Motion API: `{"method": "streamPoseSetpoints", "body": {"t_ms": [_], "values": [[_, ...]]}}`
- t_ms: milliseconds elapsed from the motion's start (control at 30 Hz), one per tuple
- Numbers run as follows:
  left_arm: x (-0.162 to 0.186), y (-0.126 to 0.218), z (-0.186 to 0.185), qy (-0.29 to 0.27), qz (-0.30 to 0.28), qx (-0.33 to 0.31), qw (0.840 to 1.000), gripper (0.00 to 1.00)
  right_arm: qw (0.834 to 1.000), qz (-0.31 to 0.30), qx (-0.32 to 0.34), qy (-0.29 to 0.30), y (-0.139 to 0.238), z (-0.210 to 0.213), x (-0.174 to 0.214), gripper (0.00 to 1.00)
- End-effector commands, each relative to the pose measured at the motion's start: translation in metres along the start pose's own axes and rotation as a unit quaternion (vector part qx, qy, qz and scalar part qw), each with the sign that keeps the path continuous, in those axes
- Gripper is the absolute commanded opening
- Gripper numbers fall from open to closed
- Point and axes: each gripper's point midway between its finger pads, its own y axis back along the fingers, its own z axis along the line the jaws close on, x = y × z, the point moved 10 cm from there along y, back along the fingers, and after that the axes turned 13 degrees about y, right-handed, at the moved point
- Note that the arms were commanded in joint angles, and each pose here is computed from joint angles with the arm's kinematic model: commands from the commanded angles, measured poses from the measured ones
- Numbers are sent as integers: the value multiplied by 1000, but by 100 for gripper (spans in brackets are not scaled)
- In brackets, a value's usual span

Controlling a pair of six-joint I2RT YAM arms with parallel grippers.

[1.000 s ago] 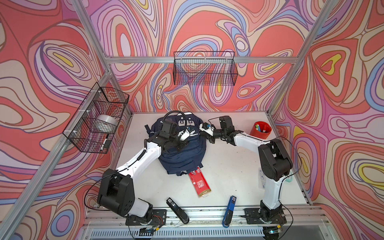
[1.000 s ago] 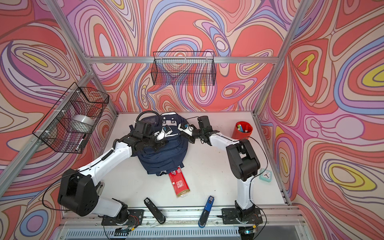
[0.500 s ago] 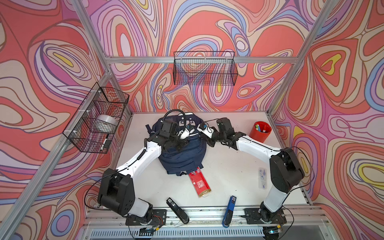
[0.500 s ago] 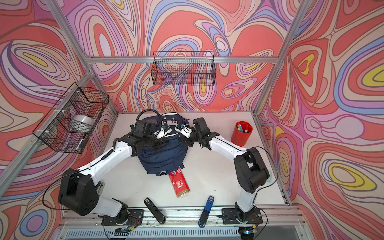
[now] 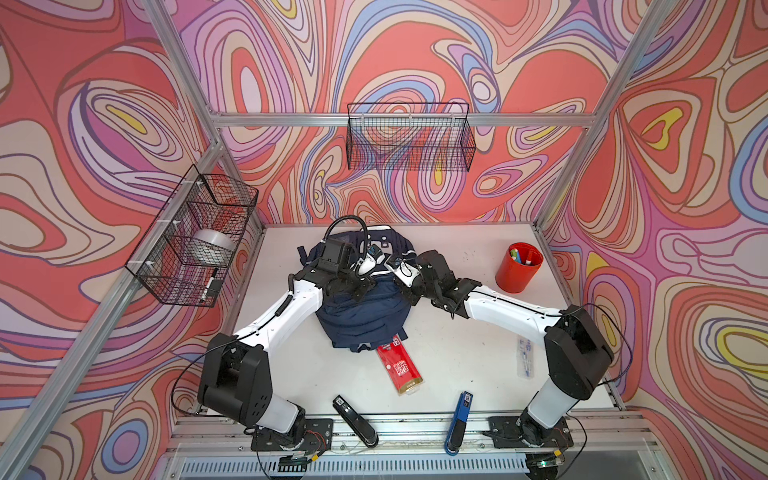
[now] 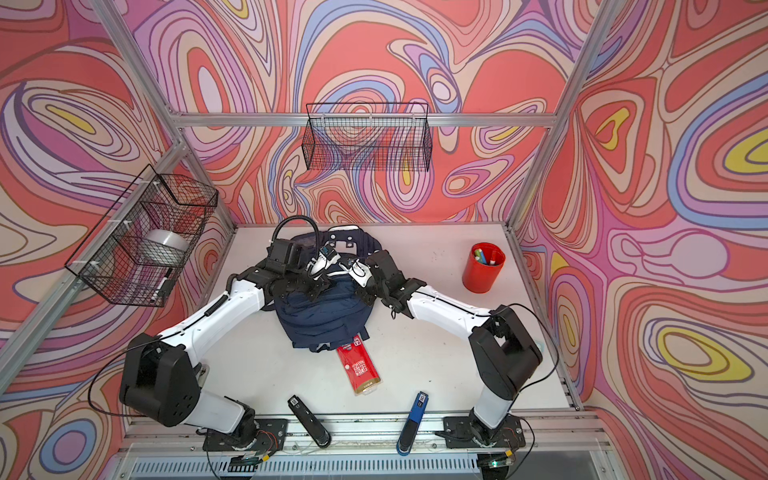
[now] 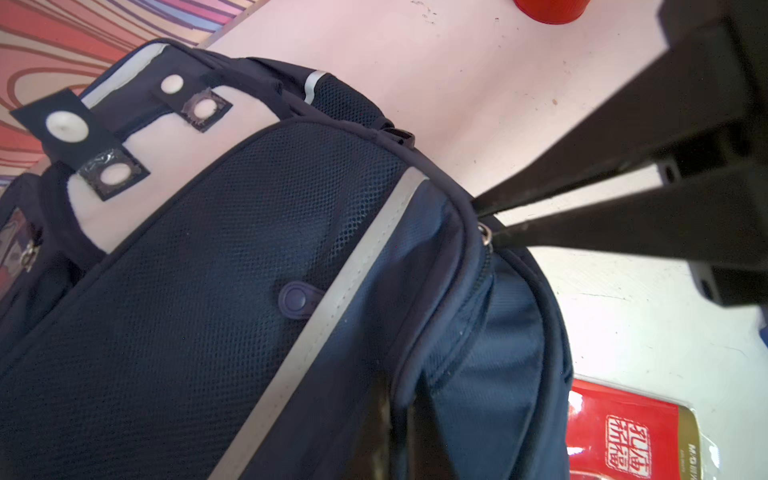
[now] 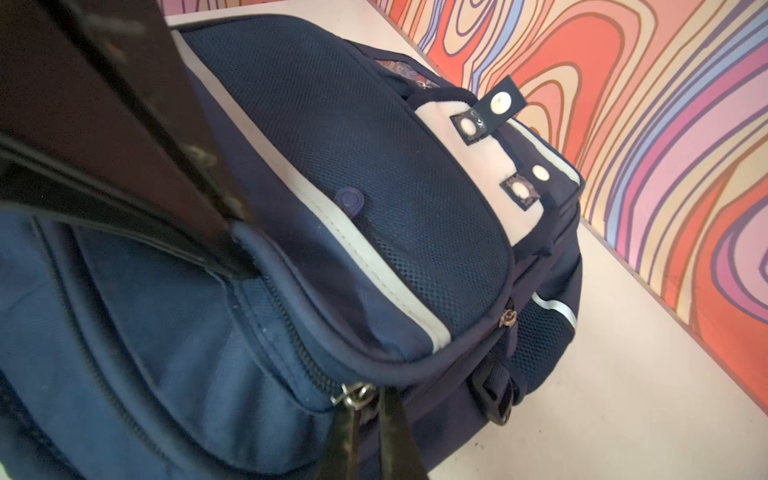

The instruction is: Pack the student bag

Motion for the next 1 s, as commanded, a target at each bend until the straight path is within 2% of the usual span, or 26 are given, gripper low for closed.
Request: {"method": "streamPoseSetpoints", "body": {"t_ms": [0,100,200,233,300,333,400,467,500,567,667,733,767,800,833,900,933,967], "values": [[-38,1,-3,-4,-92,15,996,0,990,-115,-84,-7,6,43,-44,0],[-38,1,-5,2,-95,27,995,0,995,-88,-46,6,3,41,-30,0],[-41,4,-8,14,-104,51,993,0,997,-61,-42,5,-5,35,-13,0],[-41,5,-10,20,-107,56,992,9,997,-58,-46,1,-7,33,-8,0],[-41,10,-11,28,-113,54,992,41,997,-60,-49,-4,-6,30,-4,0],[-41,14,-10,34,-121,41,991,52,997,-62,-48,-4,-6,29,-4,0],[-41,23,-9,50,-139,19,989,71,997,-64,-50,-1,-6,29,-3,0],[-42,35,-6,76,-163,23,983,86,997,-60,-55,9,-7,28,-3,0],[-44,44,-2,109,-183,27,977,99,997,-59,-56,10,-7,26,-2,0],[-46,61,10,203,-223,36,953,100,997,-60,-56,11,-6,22,0,0],[-37,78,39,373,-234,75,895,100,997,-47,-49,22,-7,16,5,0],[-25,78,59,443,-222,124,860,100,998,-32,-43,23,-7,10,11,0],[-17,78,71,470,-220,124,846,100,999,-27,-41,21,-8,8,14,0],[-3,74,83,515,-215,98,824,96,999,-23,-34,19,-7,5,16,0],[16,70,96,564,-212,68,795,93,999,-19,-27,21,-7,3,17,0],[46,65,115,621,-230,36,748,81,1000,-8,-14,26,-7,-1,20,0],[57,61,121,638,-240,27,731,72,1000,-7,-11,27,-7,-3,20,0],[63,58,125,646,-244,22,723,67,1000,-3,-10,29,-8,-3,21,0]]}}
